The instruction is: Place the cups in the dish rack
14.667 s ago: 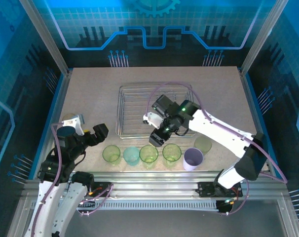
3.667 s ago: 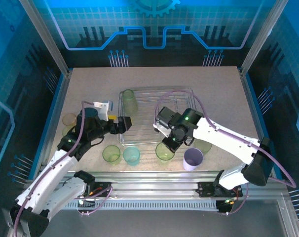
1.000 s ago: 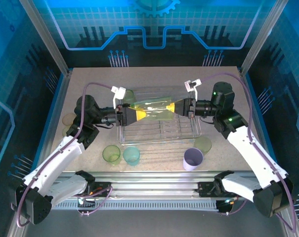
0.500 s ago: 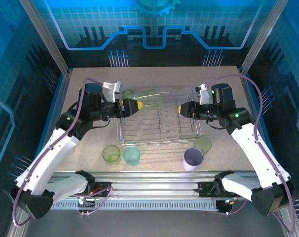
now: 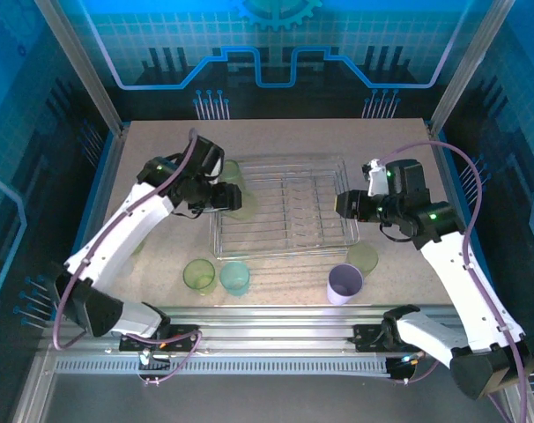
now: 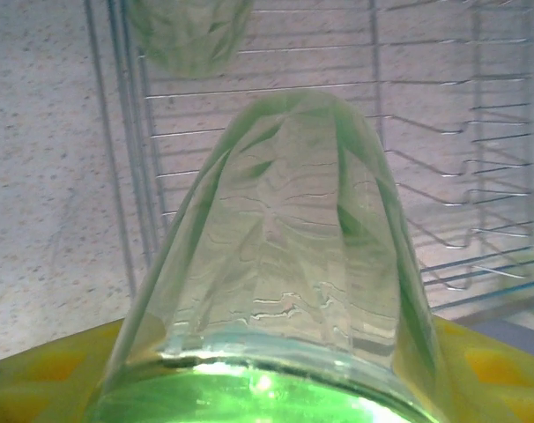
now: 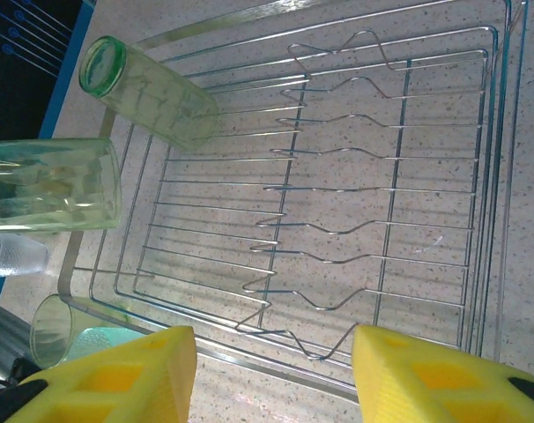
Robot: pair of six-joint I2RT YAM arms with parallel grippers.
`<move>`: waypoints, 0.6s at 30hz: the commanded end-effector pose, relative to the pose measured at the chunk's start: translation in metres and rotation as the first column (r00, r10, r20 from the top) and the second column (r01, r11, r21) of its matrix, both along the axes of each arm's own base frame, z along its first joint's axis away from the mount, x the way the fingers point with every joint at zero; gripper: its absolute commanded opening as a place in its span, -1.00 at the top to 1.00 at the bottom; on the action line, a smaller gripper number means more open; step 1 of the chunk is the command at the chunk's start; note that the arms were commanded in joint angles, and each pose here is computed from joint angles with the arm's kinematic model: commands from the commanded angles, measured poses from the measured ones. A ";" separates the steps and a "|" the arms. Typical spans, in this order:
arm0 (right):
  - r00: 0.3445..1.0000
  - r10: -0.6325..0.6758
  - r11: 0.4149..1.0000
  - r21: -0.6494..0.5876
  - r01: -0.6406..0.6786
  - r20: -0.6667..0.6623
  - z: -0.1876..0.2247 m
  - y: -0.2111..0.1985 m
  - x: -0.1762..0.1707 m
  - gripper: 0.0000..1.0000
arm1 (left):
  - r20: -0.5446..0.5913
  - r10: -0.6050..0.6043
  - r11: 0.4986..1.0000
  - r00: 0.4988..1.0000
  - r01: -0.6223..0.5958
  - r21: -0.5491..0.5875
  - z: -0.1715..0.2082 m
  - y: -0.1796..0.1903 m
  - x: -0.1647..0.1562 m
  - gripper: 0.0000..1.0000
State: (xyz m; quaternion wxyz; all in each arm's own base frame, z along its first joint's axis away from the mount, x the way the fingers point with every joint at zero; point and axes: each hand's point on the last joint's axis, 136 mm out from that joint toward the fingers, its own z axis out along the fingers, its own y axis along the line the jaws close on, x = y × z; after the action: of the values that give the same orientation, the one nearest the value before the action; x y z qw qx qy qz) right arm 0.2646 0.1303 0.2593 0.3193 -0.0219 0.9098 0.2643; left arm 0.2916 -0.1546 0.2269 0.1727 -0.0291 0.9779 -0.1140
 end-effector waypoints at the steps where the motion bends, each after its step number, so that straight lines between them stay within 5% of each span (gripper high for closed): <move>1: 1.000 -0.018 0.999 -0.028 0.018 -0.009 -0.007 -0.009 -0.004 0.00 | -0.043 -0.008 0.988 0.999 0.015 0.154 -0.005 0.017 0.001 1.00; 18: 1.000 -0.028 0.998 -0.052 0.028 -0.002 -0.012 -0.016 -0.005 0.01 | -0.180 -0.064 0.944 0.982 0.118 0.309 -0.051 0.012 0.035 0.90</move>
State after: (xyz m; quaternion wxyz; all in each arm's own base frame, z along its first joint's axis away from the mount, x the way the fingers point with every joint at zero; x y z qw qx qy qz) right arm 0.2617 0.1225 0.2487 0.3159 -0.0180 0.9156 0.2481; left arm 0.3244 -0.1430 0.1706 0.0888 0.0108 0.9957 0.0240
